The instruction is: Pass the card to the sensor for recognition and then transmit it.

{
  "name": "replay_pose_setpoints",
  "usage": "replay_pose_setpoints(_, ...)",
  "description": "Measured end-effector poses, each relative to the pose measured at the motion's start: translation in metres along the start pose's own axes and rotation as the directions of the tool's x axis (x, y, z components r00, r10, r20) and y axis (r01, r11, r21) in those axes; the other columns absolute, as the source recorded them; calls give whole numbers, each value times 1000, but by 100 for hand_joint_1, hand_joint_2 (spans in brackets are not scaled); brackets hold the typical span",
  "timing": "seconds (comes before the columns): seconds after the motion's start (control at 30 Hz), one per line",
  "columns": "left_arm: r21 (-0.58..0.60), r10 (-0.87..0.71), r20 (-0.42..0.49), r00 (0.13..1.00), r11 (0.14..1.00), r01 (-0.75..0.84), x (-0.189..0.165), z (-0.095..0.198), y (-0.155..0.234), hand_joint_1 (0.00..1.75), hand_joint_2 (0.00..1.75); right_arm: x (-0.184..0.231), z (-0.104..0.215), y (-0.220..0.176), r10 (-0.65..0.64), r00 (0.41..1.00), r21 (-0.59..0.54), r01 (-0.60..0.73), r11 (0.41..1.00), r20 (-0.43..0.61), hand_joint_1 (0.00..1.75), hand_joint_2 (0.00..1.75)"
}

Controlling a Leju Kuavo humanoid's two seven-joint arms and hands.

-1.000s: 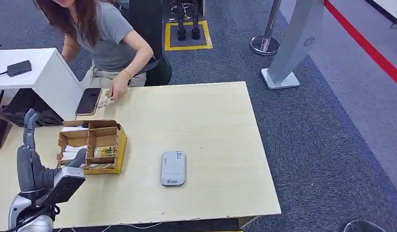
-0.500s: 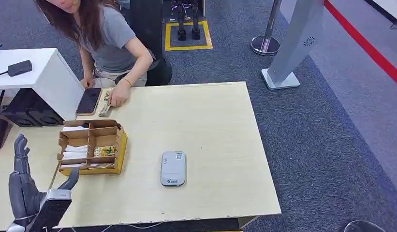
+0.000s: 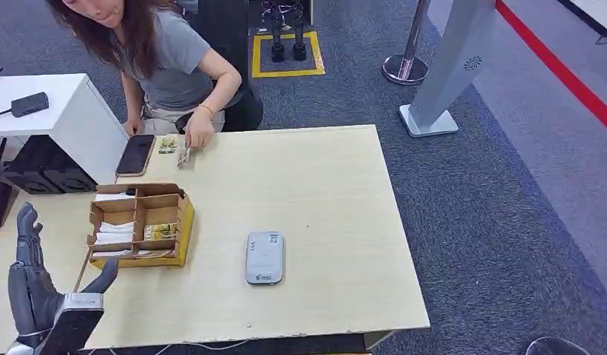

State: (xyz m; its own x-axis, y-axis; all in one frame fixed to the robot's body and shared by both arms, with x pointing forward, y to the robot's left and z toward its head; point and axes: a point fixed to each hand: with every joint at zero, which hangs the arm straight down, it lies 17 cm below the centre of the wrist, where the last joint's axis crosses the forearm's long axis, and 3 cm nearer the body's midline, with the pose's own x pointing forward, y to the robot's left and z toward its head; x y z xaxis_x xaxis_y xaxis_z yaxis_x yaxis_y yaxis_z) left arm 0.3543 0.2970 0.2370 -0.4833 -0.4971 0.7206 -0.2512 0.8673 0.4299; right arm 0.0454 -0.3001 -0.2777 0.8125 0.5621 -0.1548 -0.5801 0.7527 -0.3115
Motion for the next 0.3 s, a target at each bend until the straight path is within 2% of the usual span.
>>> replay_pose_setpoints(0.3, 19, -22, 22, 999, 1000, 22, 7, -3, 6, 0, 175, -7, 0, 2, -68, 997, 12, 68, 998, -43, 0, 175)
